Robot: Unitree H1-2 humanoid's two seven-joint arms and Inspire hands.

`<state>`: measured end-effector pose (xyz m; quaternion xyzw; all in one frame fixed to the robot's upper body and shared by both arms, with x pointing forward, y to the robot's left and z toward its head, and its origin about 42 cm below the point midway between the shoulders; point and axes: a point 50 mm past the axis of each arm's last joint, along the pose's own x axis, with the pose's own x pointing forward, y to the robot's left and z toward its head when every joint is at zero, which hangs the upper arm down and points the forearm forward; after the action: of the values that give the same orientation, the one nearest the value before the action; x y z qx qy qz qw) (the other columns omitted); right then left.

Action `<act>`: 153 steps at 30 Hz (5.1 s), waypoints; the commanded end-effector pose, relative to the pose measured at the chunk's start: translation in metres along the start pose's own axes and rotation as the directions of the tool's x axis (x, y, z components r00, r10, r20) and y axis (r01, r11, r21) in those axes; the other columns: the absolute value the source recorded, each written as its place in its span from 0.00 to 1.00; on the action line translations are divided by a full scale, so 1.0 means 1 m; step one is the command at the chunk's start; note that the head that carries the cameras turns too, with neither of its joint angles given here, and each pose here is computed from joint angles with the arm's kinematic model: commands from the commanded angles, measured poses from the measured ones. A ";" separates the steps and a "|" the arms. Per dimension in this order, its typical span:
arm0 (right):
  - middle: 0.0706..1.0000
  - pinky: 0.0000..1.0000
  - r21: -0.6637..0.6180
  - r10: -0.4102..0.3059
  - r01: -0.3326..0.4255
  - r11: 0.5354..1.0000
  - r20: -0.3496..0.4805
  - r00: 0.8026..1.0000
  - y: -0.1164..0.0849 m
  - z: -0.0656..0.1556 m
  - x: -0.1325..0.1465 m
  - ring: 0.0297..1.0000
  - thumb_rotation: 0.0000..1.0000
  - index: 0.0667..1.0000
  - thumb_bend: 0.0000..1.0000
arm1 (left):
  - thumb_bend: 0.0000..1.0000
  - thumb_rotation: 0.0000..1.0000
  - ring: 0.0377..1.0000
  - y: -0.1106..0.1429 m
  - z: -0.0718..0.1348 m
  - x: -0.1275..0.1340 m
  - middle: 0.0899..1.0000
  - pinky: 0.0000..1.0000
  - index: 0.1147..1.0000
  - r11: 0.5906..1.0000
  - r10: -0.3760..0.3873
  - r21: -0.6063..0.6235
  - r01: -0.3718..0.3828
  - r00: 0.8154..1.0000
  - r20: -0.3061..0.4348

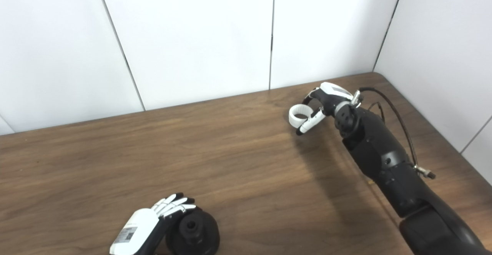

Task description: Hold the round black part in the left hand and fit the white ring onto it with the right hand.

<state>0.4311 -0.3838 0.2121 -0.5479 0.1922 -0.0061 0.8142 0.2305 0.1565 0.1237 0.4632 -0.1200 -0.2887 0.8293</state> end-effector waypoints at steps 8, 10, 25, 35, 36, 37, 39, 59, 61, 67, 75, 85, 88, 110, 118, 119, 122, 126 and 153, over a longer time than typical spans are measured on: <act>0.95 0.97 0.007 -0.123 0.122 0.992 0.045 0.991 -0.036 0.015 0.001 1.00 0.23 0.66 0.90 | 0.52 0.07 0.95 -0.023 -0.014 -0.021 0.87 0.95 0.42 0.987 -0.159 0.024 0.161 0.985 -0.070; 0.95 0.97 0.014 -0.124 0.123 0.992 0.046 0.991 -0.035 0.016 0.001 1.00 0.22 0.64 0.89 | 0.52 0.07 0.95 -0.023 -0.014 -0.021 0.87 0.95 0.42 0.987 -0.158 0.024 0.160 0.985 -0.069; 0.86 0.94 -0.005 -0.179 0.180 0.984 0.092 0.980 -0.028 0.015 0.000 0.97 0.14 0.45 0.53 | 0.52 0.07 0.96 -0.021 -0.014 -0.022 0.88 0.95 0.42 0.985 -0.169 0.027 0.172 0.982 -0.079; 0.82 0.95 -0.022 -0.187 0.190 0.982 0.104 0.977 -0.024 0.013 0.002 0.94 0.14 0.45 0.52 | 0.52 0.07 0.96 -0.023 -0.017 -0.021 0.88 0.97 0.42 0.986 -0.165 0.017 0.167 0.983 -0.079; 0.82 0.95 -0.023 -0.186 0.189 0.982 0.104 0.977 -0.024 0.013 0.002 0.95 0.14 0.45 0.52 | 0.52 0.07 0.97 -0.022 -0.017 -0.021 0.88 0.97 0.42 0.986 -0.165 0.016 0.167 0.983 -0.079; 0.82 0.95 -0.024 -0.185 0.189 0.982 0.104 0.977 -0.025 0.013 0.001 0.95 0.14 0.45 0.52 | 0.52 0.07 0.97 -0.022 -0.017 -0.021 0.88 0.97 0.42 0.986 -0.166 0.018 0.167 0.983 -0.078; 0.82 0.96 -0.025 -0.183 0.186 0.982 0.105 0.978 -0.025 0.014 0.000 0.95 0.14 0.45 0.52 | 0.52 0.07 0.97 -0.022 -0.016 -0.021 0.88 0.97 0.42 0.986 -0.165 0.023 0.167 0.983 -0.077; 0.81 0.90 -0.097 0.003 0.038 0.995 0.385 0.923 -0.048 0.075 -0.095 0.93 0.14 0.44 0.53 | 0.52 0.07 0.97 -0.024 0.005 -0.015 0.89 0.99 0.42 0.986 -0.166 0.009 0.167 0.984 -0.071; 0.81 0.90 -0.109 0.029 0.019 0.994 0.423 0.906 -0.048 0.084 -0.105 0.94 0.14 0.45 0.52 | 0.52 0.07 0.97 -0.023 0.008 -0.014 0.88 0.99 0.42 0.986 -0.165 0.007 0.166 0.984 -0.069; 0.80 0.90 -0.137 0.084 -0.013 0.990 0.526 0.846 -0.040 0.110 -0.134 0.93 0.13 0.44 0.52 | 0.52 0.07 0.97 -0.023 0.013 -0.009 0.88 0.97 0.42 0.986 -0.162 0.022 0.164 0.984 -0.070; 0.82 0.93 -0.194 0.158 -0.052 0.980 0.590 0.792 -0.023 0.136 -0.163 0.95 0.14 0.44 0.53 | 0.52 0.07 0.97 -0.022 0.017 -0.005 0.88 0.98 0.42 0.986 -0.166 0.017 0.168 0.983 -0.075; 0.84 0.97 -0.211 0.211 -0.095 0.973 0.641 0.738 -0.008 0.146 -0.181 0.96 0.14 0.44 0.53 | 0.52 0.07 0.97 -0.018 0.020 0.001 0.88 0.98 0.42 0.984 -0.173 0.019 0.174 0.982 -0.078; 0.83 0.99 -0.216 0.223 -0.103 0.971 0.663 0.715 -0.003 0.149 -0.186 0.96 0.14 0.44 0.53 | 0.52 0.07 0.97 -0.018 0.020 0.001 0.88 0.98 0.42 0.985 -0.171 0.023 0.173 0.982 -0.078; 0.83 0.98 -0.284 0.298 -0.125 0.951 0.721 0.626 0.012 0.157 -0.214 0.96 0.14 0.44 0.53 | 0.52 0.08 0.98 -0.012 0.023 0.008 0.89 0.99 0.42 0.984 -0.174 0.016 0.176 0.981 -0.082; 0.84 1.00 -0.301 0.330 -0.156 0.941 0.707 0.626 0.022 0.153 -0.216 0.96 0.14 0.44 0.53 | 0.52 0.08 0.97 -0.009 0.024 0.009 0.89 0.99 0.43 0.985 -0.171 0.018 0.173 0.982 -0.085; 0.83 0.99 -0.305 0.333 -0.156 0.940 0.705 0.626 0.024 0.153 -0.215 0.96 0.14 0.44 0.53 | 0.52 0.08 0.97 -0.009 0.024 0.009 0.89 0.99 0.43 0.985 -0.172 0.018 0.174 0.981 -0.085; 0.83 0.98 -0.317 0.343 -0.158 0.935 0.701 0.626 0.030 0.151 -0.214 0.96 0.14 0.44 0.53 | 0.52 0.08 0.97 -0.009 0.024 0.010 0.88 0.99 0.43 0.984 -0.172 0.025 0.175 0.982 -0.083; 0.83 0.98 -0.323 0.351 -0.163 0.932 0.701 0.621 0.039 0.149 -0.212 0.96 0.14 0.44 0.53 | 0.52 0.08 0.97 -0.009 0.025 0.010 0.88 0.99 0.43 0.984 -0.172 0.026 0.175 0.982 -0.083; 0.82 0.99 -0.357 0.308 -0.037 0.933 0.743 0.594 0.055 0.158 -0.225 0.95 0.14 0.44 0.53 | 0.52 0.07 0.97 -0.011 0.028 0.011 0.88 0.98 0.43 0.984 -0.175 0.019 0.177 0.981 -0.088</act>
<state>0.2656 -0.1780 0.2664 -0.5743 -0.0863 0.3502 0.7349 0.2273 0.1234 0.1434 0.4811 -0.0875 -0.3158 0.8131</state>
